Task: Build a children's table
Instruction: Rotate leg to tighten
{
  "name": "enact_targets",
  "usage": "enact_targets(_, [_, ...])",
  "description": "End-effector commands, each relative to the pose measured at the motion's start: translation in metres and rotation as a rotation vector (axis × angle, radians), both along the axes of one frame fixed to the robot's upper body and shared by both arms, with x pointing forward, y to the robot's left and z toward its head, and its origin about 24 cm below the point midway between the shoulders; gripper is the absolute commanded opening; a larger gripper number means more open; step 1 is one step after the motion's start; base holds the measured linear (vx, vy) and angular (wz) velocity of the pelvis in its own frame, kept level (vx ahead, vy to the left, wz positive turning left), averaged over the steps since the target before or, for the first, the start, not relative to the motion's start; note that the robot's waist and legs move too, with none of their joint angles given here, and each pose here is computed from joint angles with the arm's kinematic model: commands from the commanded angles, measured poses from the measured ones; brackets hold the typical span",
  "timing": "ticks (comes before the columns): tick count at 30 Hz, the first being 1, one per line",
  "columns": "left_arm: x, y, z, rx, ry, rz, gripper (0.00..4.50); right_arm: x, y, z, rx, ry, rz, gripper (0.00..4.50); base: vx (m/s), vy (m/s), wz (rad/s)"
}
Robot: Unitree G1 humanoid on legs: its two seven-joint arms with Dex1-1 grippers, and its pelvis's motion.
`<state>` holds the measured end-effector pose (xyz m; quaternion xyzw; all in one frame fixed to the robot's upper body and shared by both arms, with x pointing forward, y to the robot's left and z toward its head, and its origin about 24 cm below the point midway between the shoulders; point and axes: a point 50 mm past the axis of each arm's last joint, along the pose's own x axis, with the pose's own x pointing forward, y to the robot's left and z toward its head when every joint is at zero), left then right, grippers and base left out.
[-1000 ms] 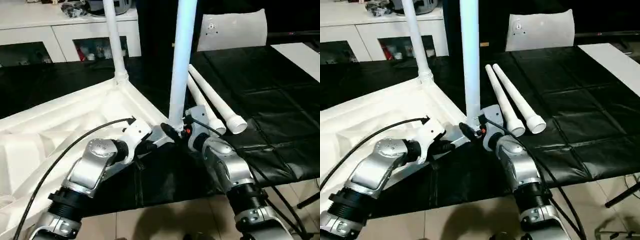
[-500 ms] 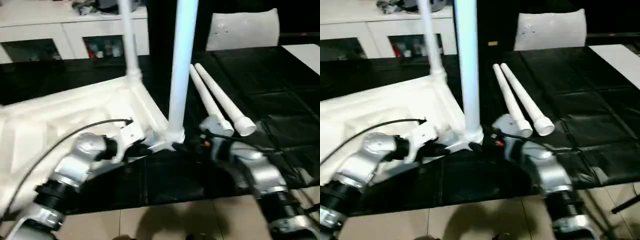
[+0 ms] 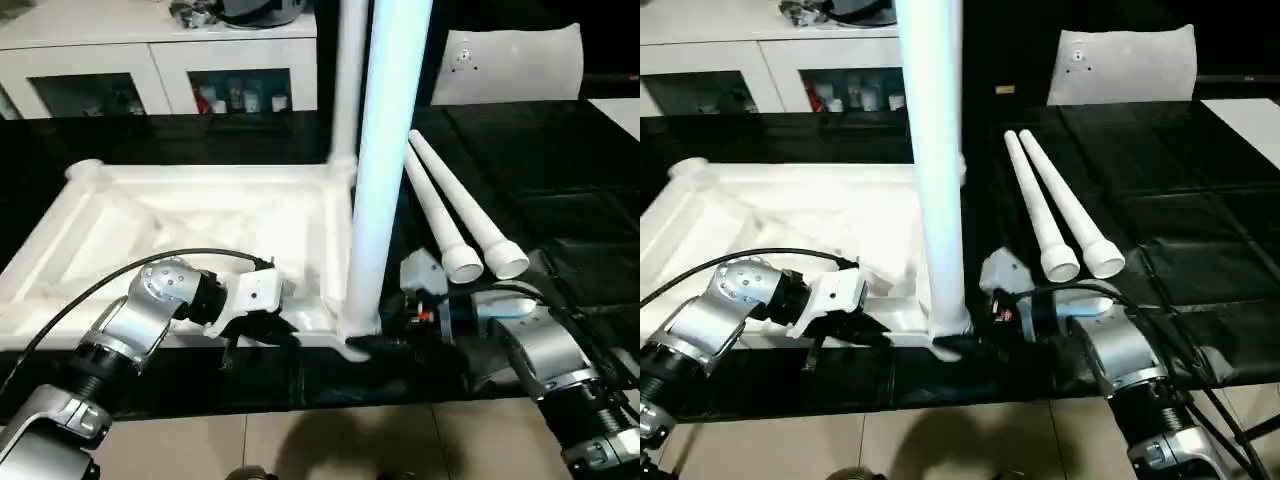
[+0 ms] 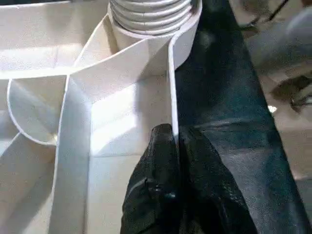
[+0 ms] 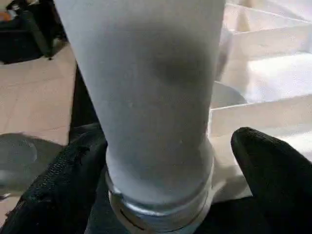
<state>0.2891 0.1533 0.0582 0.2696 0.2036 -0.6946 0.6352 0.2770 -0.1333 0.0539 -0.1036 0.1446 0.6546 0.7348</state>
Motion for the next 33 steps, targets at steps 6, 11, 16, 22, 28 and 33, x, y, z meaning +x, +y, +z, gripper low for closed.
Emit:
enact_targets(6, [0.001,-0.002,0.000,0.069,-0.003,-0.124,0.00,0.001,0.003,0.007,-0.021,-0.001,0.096,3.80,0.000,0.000,0.00])
enact_targets(11, [0.003,-0.001,0.000,0.075,-0.009,-0.133,0.00,0.002,0.005,0.006,-0.012,0.016,0.101,3.42,0.000,0.000,0.00])
enact_targets(16, [0.004,0.001,-0.001,0.071,-0.002,-0.126,0.00,-0.001,0.009,0.002,0.015,0.051,0.101,2.95,0.000,0.000,0.00])
enact_targets(22, [0.006,0.001,0.000,0.004,-0.002,-0.029,0.00,-0.005,0.018,-0.001,0.102,0.107,0.046,2.71,0.000,0.000,0.00])
enact_targets(28, [0.015,-0.009,0.005,-0.156,-0.023,0.308,0.00,0.001,0.045,-0.014,0.172,0.124,-0.238,2.70,0.000,0.000,0.00])
enact_targets(33, [0.017,-0.025,0.009,-0.246,-0.018,0.511,0.00,0.012,0.070,-0.021,0.179,0.155,-0.434,2.69,0.000,0.000,0.00])
